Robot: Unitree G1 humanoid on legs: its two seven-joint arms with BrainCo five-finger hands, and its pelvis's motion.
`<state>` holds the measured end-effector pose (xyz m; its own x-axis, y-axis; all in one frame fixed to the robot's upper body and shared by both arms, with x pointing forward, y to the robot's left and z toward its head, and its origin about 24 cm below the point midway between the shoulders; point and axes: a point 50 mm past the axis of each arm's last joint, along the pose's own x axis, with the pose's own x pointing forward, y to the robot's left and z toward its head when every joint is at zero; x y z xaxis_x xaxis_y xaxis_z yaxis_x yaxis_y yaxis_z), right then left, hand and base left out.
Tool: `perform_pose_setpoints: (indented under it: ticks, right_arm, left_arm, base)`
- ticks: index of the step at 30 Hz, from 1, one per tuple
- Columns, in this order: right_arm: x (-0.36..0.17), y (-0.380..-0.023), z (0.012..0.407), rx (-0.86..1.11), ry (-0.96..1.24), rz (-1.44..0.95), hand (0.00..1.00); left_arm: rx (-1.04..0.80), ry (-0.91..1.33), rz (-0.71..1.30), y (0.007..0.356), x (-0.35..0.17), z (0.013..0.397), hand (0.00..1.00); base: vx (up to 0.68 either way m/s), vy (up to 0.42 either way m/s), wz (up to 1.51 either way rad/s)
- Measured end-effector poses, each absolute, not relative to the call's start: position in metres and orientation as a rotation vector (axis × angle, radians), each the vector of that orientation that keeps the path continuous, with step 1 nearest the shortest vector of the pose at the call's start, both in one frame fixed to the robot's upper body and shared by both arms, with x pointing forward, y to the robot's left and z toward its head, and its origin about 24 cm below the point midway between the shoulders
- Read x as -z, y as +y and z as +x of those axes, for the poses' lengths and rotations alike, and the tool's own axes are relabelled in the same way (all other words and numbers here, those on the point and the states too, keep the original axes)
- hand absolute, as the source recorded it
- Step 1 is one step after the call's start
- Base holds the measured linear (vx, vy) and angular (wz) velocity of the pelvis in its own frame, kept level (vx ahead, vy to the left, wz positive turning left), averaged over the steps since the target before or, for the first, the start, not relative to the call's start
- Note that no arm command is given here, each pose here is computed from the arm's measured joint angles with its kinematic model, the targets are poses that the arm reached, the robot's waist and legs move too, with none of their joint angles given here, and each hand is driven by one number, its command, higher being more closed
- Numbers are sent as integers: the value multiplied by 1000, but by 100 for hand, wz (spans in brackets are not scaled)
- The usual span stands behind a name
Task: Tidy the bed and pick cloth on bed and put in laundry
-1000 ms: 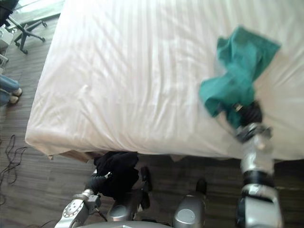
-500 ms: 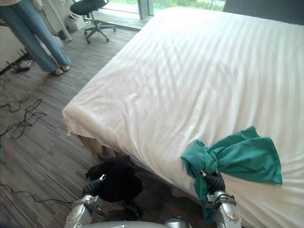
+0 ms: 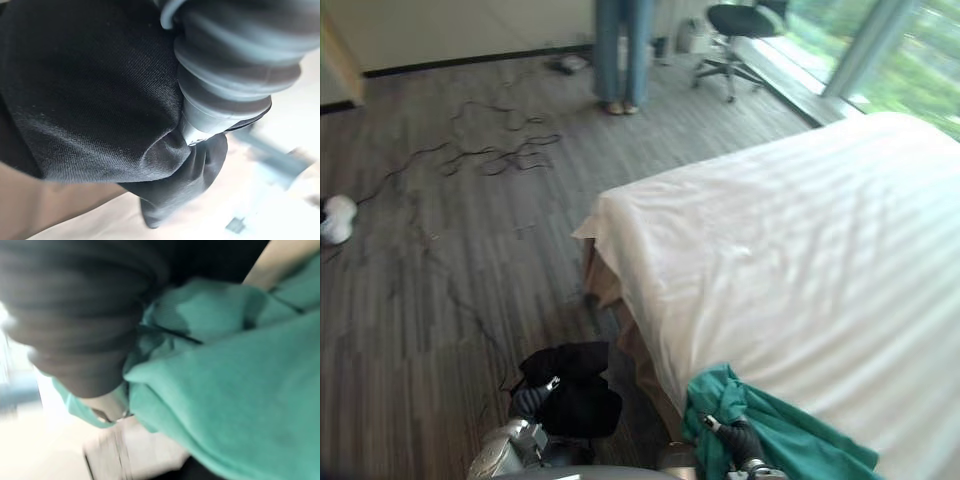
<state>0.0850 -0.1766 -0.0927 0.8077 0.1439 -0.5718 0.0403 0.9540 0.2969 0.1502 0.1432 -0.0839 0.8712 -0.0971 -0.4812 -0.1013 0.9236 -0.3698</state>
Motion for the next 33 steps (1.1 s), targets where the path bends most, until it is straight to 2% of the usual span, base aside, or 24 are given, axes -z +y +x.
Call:
perform_pose_setpoints:
  ticks: [4,8,13,14,20,27,29,33]
  right_arm:
    - [92,-177,105,-11,566,379,100]
    - [97,-160,113,36,573,422,100]
    - [96,-146,114,46,580,446,100]
    - [90,-133,119,-42,552,461,100]
    - [91,-134,118,-40,554,457,100]
    - [108,-140,94,-17,664,454,100]
    - [111,-145,92,-18,684,440,100]
    - [108,-158,107,-21,652,407,100]
  left_arm:
    - [-60,541,-428,140,89,136,100]
    - [-128,602,-413,145,98,122,100]
    - [-92,607,-404,134,97,120,100]
    - [-55,646,-407,122,100,106,100]
    - [-52,641,-406,122,100,108,100]
    - [-77,734,-412,129,111,101,100]
    - [-94,735,-431,135,111,109,100]
    - [-233,697,-443,168,114,130,100]
  base:
    - [98,-132,100]
    - [174,-132,14]
    - [128,-82,-1]
    - [-17,-33,-12]
    - [-126,-17,-10]
    - [-62,-17,-5]
    - [47,-30,-6]
    - [12,-45,2]
